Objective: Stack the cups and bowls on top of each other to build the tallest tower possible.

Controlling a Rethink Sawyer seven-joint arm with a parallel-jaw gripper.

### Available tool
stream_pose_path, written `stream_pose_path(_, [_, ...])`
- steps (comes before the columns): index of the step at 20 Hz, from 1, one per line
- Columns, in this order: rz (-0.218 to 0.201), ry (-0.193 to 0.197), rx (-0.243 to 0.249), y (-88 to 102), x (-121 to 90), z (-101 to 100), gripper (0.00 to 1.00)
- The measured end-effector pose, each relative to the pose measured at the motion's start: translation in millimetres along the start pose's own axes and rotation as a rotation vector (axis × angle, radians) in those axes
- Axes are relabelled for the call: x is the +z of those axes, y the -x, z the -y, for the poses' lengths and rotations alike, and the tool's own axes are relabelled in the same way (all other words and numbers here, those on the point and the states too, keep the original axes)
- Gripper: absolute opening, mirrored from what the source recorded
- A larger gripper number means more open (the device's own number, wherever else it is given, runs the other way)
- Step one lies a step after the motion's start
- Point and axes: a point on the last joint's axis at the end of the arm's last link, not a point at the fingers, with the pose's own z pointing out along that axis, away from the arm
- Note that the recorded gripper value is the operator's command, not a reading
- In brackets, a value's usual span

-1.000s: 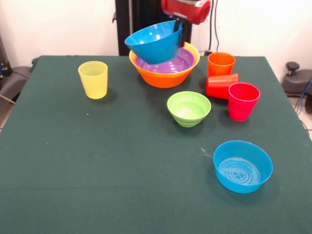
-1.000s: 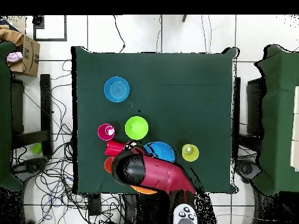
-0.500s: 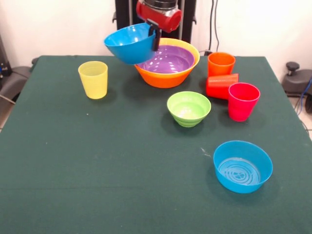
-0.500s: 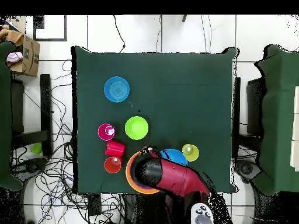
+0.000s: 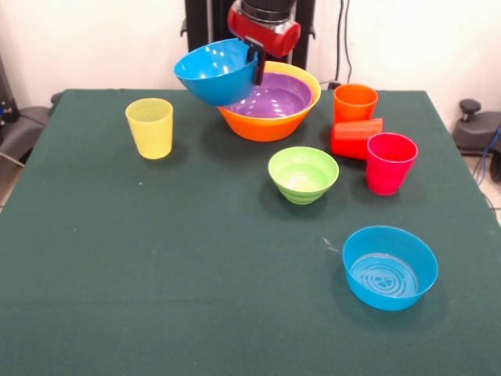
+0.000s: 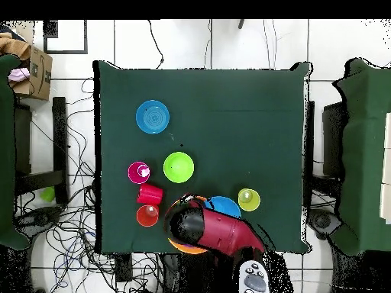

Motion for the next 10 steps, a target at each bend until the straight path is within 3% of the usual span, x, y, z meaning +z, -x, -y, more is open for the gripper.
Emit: stream_pose_path(10, [0.032, 0.006, -0.089, -29.3, -5.0, -34.4, 0.0])
